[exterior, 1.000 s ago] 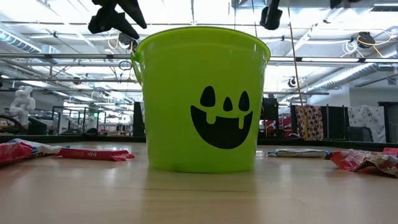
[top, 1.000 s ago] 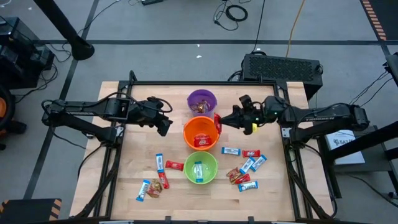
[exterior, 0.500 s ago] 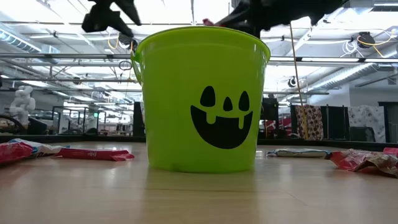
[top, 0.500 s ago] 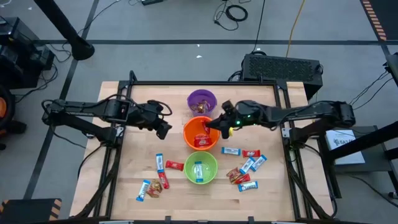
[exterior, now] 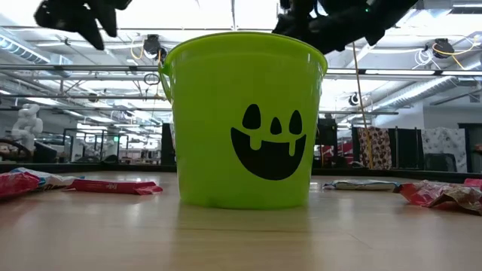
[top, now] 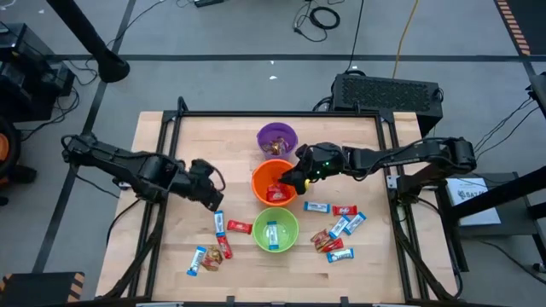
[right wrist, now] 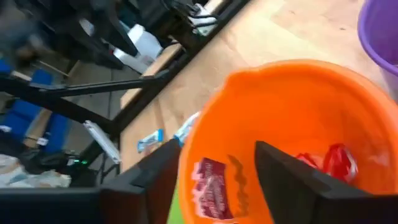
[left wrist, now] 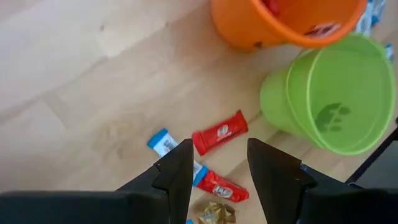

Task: Sort candy by brand, put in halloween buckets
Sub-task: Put red chocolate bar into the orange bucket, then put blue chocolate bar into the green bucket

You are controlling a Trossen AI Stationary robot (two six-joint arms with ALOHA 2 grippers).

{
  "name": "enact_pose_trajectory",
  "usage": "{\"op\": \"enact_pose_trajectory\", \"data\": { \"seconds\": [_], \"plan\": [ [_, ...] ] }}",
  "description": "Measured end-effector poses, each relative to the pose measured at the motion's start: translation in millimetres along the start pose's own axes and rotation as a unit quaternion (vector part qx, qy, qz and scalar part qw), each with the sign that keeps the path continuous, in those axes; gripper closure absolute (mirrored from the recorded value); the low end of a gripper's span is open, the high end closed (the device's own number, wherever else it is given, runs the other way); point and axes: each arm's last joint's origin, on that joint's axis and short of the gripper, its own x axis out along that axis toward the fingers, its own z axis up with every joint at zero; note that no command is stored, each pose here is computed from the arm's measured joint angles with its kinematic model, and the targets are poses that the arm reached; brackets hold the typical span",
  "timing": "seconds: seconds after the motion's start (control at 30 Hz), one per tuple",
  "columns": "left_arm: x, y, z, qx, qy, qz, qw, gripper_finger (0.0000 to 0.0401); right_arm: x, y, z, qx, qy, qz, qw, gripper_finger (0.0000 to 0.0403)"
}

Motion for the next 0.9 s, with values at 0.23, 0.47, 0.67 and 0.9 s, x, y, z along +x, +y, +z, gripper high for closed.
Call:
{"op": "enact_pose_trajectory", "data": {
  "seconds": [0.23, 0.47, 0.67, 0.9],
  "plan": [
    [26.9, -13.7, -29.4, -0.057, 0.027, 0.079, 0.995, 0.0244, -37.8, 18.1, 21.4, -0.008, -0.057, 0.047, 0.997, 0.0157],
    [65.9, -20.5, -50.5, -0.103, 0.11, 0.112, 0.982, 0.0244, -71.0, 32.6, 31.7, -0.015, -0.099, 0.08, 0.992, 0.0163],
    [99.2, -4.1, -61.9, -0.16, 0.124, 0.106, 0.973, 0.0244, -75.2, 34.2, 32.3, 0.006, -0.101, 0.085, 0.991, 0.0178],
    [115.9, 10.0, -66.5, -0.171, 0.1, 0.109, 0.974, 0.0244, -74.7, 36.8, 30.0, 0.031, -0.096, 0.091, 0.991, 0.0193]
  ]
}}
